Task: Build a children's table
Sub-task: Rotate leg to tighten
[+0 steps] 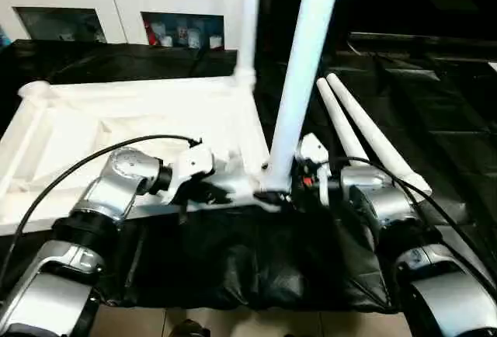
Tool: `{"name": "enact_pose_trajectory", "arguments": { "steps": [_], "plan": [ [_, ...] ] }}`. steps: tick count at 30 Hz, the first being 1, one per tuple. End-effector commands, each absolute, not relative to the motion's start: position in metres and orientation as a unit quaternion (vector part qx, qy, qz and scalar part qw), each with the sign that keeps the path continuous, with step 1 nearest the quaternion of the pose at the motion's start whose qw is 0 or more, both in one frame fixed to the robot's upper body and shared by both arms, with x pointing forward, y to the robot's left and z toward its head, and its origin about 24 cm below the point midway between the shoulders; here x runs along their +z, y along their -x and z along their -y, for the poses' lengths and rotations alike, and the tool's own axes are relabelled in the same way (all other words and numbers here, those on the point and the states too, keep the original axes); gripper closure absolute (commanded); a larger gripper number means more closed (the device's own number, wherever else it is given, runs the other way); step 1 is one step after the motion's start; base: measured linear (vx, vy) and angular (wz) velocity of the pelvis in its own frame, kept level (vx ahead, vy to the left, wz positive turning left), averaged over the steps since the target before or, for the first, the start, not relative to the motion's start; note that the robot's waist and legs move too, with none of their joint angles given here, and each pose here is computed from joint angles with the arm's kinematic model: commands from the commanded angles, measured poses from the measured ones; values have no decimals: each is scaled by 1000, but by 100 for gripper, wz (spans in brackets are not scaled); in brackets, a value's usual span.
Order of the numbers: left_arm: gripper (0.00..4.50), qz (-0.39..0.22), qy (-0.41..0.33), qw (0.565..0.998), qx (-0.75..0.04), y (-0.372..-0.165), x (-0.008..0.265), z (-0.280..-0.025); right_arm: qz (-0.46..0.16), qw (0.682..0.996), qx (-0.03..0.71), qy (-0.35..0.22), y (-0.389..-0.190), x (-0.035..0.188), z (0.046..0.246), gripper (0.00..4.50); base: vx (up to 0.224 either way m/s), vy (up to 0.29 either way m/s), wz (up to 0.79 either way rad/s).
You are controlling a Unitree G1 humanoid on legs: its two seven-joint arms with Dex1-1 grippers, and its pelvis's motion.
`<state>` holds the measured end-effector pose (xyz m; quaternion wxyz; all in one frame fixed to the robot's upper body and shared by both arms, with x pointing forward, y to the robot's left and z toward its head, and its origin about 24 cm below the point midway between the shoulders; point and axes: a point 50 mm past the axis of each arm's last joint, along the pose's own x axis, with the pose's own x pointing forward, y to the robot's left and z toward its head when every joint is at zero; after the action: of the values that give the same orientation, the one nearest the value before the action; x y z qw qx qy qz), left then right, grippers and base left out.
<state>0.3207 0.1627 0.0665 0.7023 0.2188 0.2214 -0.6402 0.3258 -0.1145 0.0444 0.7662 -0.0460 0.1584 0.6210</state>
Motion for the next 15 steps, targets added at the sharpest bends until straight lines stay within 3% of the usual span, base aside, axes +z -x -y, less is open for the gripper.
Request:
{"name": "enact_pose_trajectory", "arguments": {
  "steps": [1,5,11,13,15],
  "plan": [
    [450,-193,-232,677,-671,-323,77,-148,-166,744,645,59,-322,45,108,113,0,0,0],
    [450,-199,-236,672,-674,-323,75,-151,-171,737,651,63,-320,45,107,150,0,0,0],
    [450,-201,-233,675,-671,-323,73,-152,-174,734,655,55,-317,42,104,165,0,0,0],
    [450,-205,-228,681,-665,-324,72,-152,-173,745,642,45,-317,40,103,165,0,0,0],
    [450,-219,-227,692,-650,-326,69,-152,-173,776,606,37,-321,37,100,166,0,0,0]
  ]
}}
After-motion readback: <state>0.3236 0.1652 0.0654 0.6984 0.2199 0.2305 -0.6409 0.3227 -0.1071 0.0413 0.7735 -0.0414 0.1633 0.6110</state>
